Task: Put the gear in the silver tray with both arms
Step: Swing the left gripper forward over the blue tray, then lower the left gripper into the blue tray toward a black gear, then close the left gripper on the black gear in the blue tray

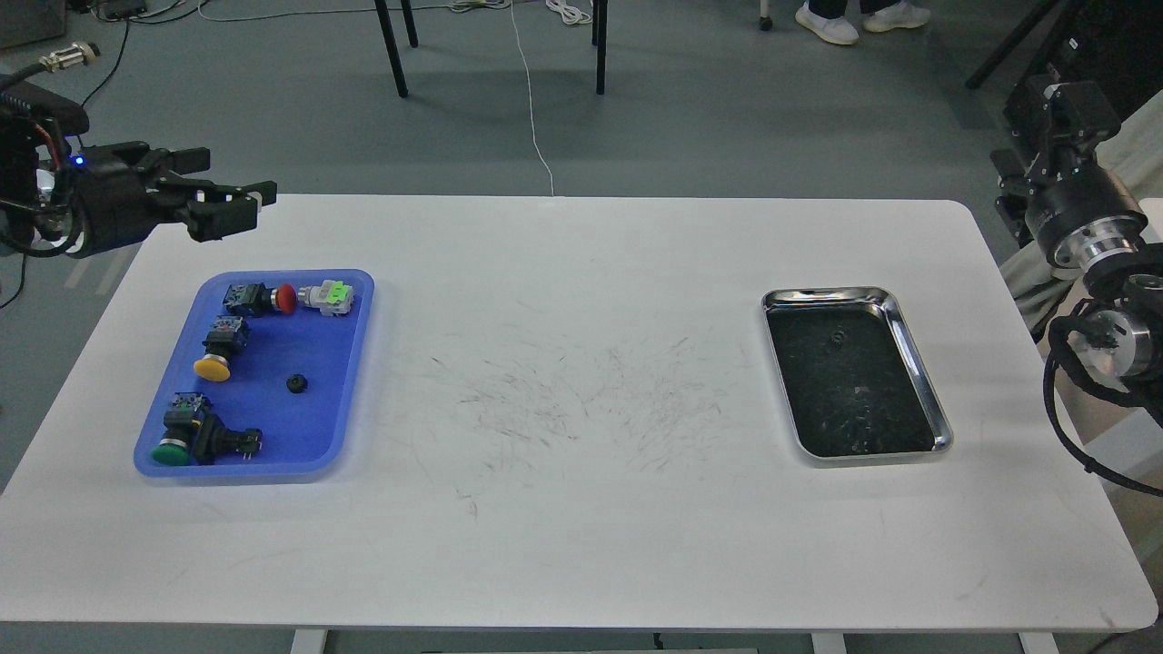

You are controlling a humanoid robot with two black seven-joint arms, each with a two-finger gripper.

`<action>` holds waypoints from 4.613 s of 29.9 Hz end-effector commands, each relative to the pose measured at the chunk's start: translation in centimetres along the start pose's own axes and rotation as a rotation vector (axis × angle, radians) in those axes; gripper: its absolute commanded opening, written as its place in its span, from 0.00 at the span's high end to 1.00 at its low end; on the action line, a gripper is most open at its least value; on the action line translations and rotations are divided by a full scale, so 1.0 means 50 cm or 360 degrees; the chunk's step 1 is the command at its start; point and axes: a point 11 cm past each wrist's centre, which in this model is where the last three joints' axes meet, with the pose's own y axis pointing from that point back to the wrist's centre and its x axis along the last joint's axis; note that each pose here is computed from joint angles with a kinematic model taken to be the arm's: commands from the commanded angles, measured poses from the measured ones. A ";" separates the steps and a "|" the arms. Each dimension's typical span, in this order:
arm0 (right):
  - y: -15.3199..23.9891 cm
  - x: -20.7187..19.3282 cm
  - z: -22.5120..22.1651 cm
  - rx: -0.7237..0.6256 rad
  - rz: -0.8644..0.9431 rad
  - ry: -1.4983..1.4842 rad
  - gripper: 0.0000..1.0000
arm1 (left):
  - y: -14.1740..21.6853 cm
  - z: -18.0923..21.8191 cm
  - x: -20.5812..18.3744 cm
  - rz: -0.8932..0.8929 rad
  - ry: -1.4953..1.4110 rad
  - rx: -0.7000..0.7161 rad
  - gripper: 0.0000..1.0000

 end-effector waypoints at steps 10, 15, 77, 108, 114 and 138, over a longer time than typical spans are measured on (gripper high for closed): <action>0.001 -0.011 -0.005 0.0006 -0.0041 -0.0004 0.06 | -0.016 0.021 -0.069 -0.0282 -0.0246 -0.0069 0.20; 0.000 -0.022 -0.009 0.0015 -0.0063 -0.0013 0.06 | -0.043 0.052 -0.086 -0.0336 -0.0354 -0.0153 0.22; 0.002 -0.012 -0.013 0.0037 -0.0025 -0.0057 0.05 | -0.116 0.104 -0.274 -0.0572 -0.0795 -0.0393 0.41; 0.011 -0.005 -0.004 0.0018 -0.0024 -0.0053 0.05 | -0.117 0.101 -0.332 -0.0564 -0.0678 -0.0326 0.56; 0.014 -0.007 0.002 0.0008 -0.0032 -0.0053 0.05 | -0.117 0.100 -0.333 -0.0561 -0.0666 -0.0318 0.56; 0.015 -0.014 0.004 0.0002 -0.0050 -0.0048 0.05 | -0.105 0.103 -0.333 -0.0481 -0.0487 -0.0271 0.57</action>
